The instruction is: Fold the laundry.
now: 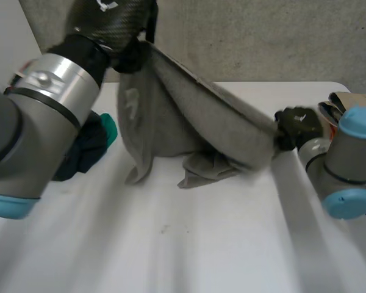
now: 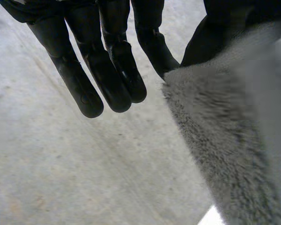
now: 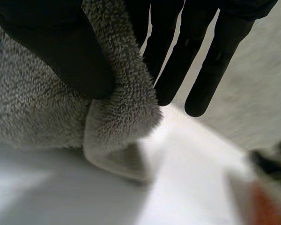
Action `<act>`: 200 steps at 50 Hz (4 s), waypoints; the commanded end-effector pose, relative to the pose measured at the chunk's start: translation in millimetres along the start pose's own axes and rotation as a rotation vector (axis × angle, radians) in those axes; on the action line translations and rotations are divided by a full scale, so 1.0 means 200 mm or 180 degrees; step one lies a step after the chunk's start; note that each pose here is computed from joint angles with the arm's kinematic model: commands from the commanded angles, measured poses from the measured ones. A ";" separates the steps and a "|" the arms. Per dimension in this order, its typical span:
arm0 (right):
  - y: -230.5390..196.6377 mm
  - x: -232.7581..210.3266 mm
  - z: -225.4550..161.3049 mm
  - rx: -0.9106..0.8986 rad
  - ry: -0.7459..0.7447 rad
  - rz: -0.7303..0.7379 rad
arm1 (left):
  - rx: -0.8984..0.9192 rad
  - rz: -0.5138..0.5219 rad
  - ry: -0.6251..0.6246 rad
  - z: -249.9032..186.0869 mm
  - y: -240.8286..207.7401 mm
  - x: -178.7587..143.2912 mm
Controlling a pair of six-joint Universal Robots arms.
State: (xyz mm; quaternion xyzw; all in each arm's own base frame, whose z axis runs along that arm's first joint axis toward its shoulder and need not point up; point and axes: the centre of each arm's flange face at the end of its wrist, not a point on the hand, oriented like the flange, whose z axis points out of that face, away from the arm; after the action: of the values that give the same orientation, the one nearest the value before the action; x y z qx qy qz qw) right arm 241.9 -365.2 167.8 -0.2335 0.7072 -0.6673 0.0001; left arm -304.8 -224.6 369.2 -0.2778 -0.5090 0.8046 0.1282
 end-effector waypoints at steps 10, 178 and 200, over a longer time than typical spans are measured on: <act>-0.82 0.31 -0.51 0.0476 0.0046 -0.1355 | -0.0567 0.0186 -0.0465 -0.07 0.10 -0.36; 0.30 0.30 -0.12 -0.1287 -0.0368 0.0634 | -0.1476 -0.0490 -0.0299 -0.18 0.93 -0.23; -0.49 0.54 -0.51 -0.0388 0.0076 -0.1128 | -0.1719 -0.0494 -0.0309 -0.28 0.51 -0.31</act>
State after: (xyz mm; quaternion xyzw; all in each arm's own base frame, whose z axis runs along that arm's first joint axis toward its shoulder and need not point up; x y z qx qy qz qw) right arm 149.5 -342.3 236.4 -0.2750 0.7627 -0.5838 -0.0435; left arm -221.8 -278.9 246.1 -0.2229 -0.7239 0.6465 0.0910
